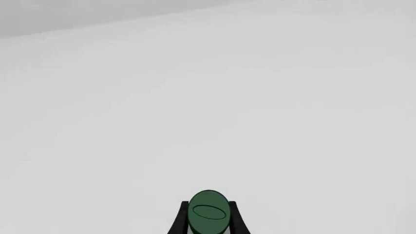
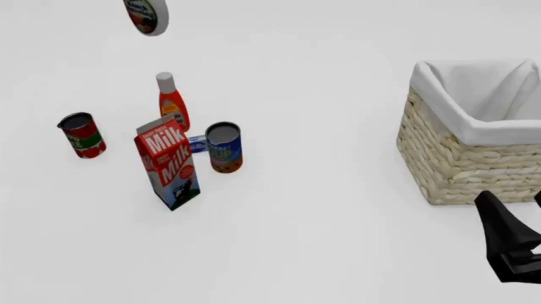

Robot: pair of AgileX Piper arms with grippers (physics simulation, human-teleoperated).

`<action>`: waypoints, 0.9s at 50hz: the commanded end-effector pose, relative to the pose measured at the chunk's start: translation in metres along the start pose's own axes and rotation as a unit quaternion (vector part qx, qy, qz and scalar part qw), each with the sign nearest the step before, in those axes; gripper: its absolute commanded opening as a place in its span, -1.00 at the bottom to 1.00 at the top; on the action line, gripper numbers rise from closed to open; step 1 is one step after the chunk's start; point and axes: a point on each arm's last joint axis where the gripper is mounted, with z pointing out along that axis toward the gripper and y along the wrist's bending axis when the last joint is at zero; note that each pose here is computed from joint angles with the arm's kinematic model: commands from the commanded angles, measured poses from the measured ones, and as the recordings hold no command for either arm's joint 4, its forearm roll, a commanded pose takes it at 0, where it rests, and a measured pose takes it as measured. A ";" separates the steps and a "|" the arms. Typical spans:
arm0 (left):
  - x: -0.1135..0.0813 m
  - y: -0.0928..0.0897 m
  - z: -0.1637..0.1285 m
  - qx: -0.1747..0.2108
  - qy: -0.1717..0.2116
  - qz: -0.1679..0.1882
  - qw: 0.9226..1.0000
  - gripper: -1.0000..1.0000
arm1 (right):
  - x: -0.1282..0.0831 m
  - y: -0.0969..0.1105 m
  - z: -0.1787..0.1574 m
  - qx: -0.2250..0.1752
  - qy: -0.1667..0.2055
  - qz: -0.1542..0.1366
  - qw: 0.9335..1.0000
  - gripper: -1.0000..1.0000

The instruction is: Pick the salad dressing and place it in the basket.

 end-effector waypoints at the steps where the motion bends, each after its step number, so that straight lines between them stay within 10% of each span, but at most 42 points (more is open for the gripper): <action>1: -0.010 -0.055 -0.024 0.070 -0.017 0.030 0.997 -1.00 | 0.000 0.000 0.000 -0.001 0.000 0.001 1.000 1.00; 21: 0.013 -0.148 -0.038 0.188 -0.011 0.038 0.981 -1.00 | 0.001 0.000 -0.002 -0.002 0.002 0.001 1.000 1.00; 45: 0.051 -0.197 -0.046 0.246 0.012 0.049 0.968 -1.00 | 0.001 0.000 -0.003 -0.001 0.001 0.002 1.000 1.00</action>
